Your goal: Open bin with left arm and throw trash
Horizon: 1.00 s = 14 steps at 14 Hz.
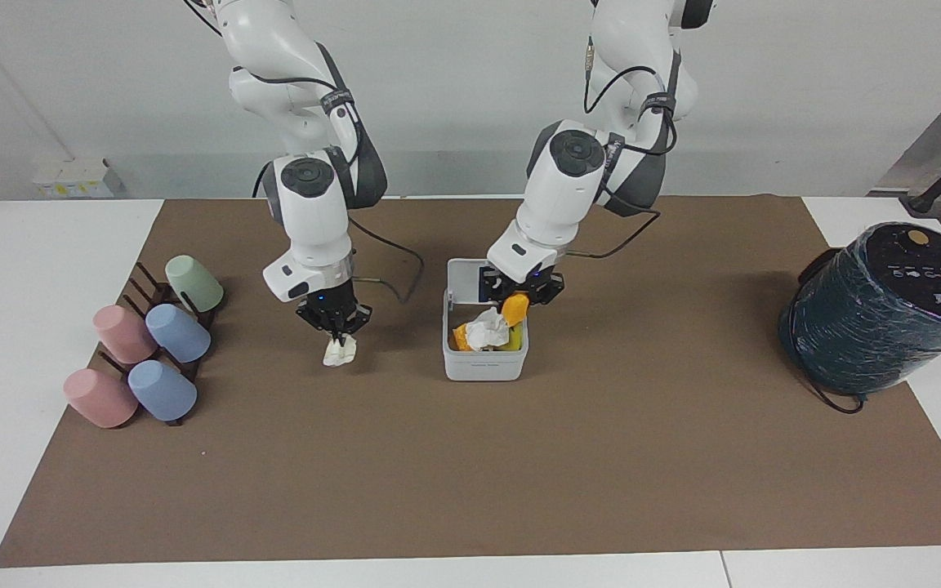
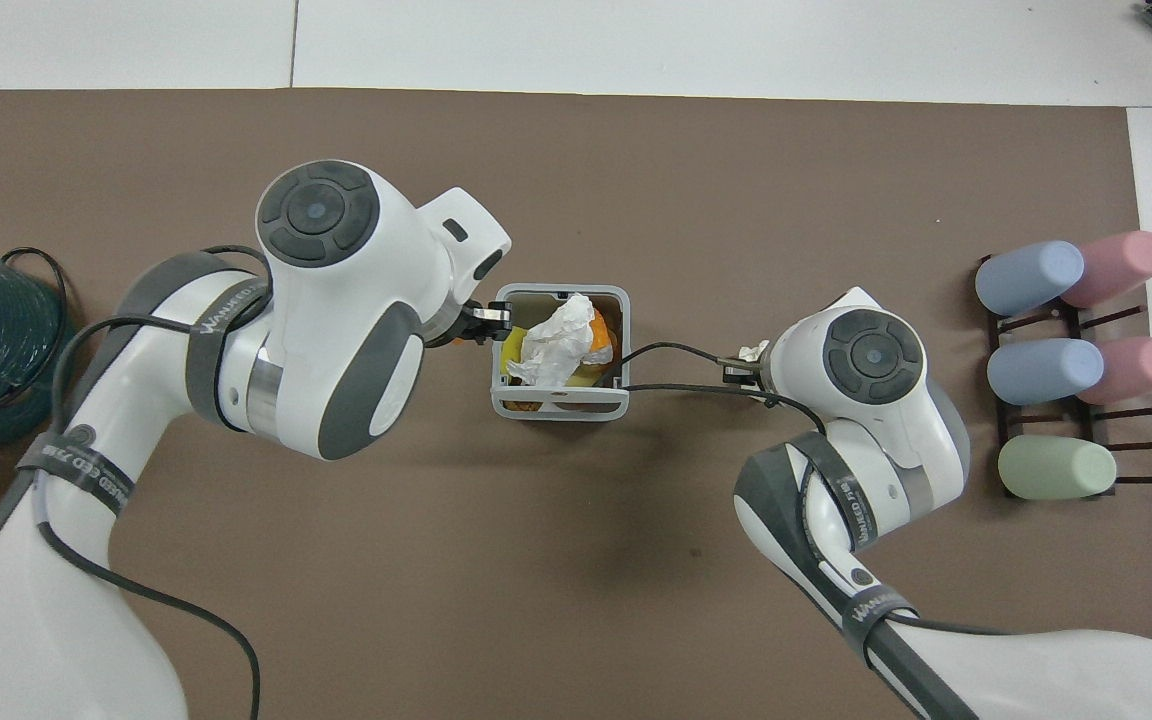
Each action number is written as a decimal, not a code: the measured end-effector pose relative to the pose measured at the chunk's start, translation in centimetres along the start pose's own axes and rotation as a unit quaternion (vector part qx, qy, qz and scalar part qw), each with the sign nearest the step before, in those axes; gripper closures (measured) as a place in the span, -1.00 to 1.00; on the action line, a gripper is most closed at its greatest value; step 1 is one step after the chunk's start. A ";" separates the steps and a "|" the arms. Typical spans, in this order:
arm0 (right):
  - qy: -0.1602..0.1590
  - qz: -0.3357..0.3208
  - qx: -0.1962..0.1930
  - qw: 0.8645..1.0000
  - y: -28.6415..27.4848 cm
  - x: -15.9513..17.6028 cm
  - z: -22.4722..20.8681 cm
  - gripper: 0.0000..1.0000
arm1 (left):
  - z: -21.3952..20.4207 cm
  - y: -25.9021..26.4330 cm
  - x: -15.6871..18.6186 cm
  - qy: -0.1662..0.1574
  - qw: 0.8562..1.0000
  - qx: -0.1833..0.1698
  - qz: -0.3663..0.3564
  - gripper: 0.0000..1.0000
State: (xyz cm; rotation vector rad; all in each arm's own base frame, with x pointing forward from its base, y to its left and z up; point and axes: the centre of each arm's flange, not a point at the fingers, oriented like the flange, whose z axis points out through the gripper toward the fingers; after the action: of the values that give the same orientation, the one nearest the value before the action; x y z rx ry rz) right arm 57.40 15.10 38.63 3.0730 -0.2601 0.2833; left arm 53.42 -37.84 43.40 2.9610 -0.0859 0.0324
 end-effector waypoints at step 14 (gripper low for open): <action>0.039 0.052 0.078 0.995 -1.0 2.4 -12.2 0.94 | -6.5 -3.7 2.8 -0.032 0.999 0.014 -0.039 -1.00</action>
State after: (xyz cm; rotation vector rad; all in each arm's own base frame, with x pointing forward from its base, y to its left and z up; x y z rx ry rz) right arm 57.77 16.44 51.01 3.1969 -0.4146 0.4463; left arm 56.28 -33.16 49.25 2.9914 0.0204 -0.0718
